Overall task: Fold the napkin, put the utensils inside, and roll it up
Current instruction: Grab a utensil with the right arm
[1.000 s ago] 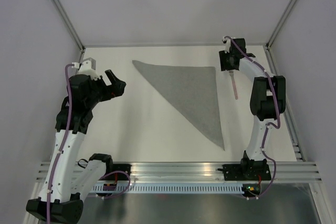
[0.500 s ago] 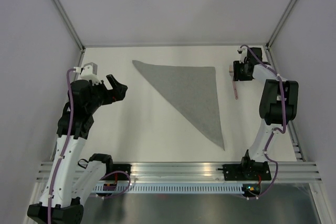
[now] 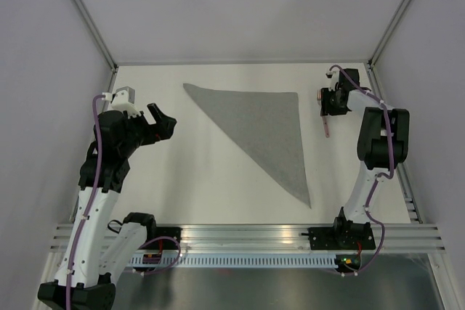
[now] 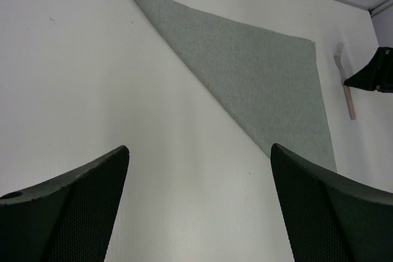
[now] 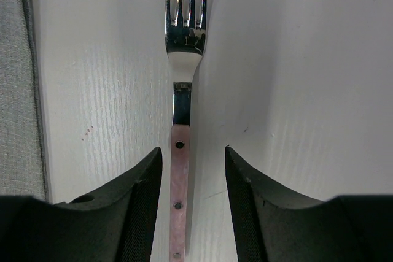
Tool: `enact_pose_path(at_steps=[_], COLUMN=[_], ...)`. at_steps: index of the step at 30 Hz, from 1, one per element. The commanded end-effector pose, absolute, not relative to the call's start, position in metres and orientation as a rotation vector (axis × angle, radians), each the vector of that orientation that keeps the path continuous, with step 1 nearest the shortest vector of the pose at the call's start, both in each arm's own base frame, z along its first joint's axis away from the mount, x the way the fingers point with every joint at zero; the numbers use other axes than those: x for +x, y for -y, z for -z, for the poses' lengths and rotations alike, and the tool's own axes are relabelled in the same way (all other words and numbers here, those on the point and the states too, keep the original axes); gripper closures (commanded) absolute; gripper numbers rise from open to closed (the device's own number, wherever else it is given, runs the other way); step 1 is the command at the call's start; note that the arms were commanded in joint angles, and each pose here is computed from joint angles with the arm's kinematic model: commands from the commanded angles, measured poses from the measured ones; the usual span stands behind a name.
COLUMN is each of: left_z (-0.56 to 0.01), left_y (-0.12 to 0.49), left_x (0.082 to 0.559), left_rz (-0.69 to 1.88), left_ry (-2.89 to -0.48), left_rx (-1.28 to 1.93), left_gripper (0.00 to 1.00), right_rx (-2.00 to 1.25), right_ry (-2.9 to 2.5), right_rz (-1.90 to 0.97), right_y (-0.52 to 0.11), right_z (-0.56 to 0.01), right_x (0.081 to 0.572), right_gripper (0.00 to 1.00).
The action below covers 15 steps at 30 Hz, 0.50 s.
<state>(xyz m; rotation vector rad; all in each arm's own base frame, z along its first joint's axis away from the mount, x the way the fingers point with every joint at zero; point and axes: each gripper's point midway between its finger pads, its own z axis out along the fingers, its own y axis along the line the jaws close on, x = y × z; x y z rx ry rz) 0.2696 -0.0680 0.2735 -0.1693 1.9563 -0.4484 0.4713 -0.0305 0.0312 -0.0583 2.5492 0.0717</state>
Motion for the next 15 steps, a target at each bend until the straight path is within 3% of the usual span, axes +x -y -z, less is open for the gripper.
enact_pose_path(at_steps=[1, 8, 13, 15], left_z=[-0.277, -0.276, -0.276, -0.275], left_y=[0.07, 0.068, 0.069, 0.069], left_x=[0.272, 0.271, 0.272, 0.272], left_rz=[0.446, 0.436, 0.438, 0.438], left_ry=[-1.935, -1.936, -1.939, -1.942], left_rx=[-0.119, -0.122, -0.119, -0.119], left_gripper=[0.0, 0.0, 0.0, 0.0], right_rx=[-0.079, -0.099, -0.123, -0.13], right_ry=[-2.569, -2.602, -2.625, -2.638], right_rz=[-0.054, 0.0, 0.013, 0.027], right_y=[0.027, 0.024, 0.025, 0.027], right_z=[-0.026, -0.008, 0.001, 0.004], right_x=[0.476, 0.473, 0.465, 0.461], right_gripper=[0.49, 0.58, 0.79, 0.92])
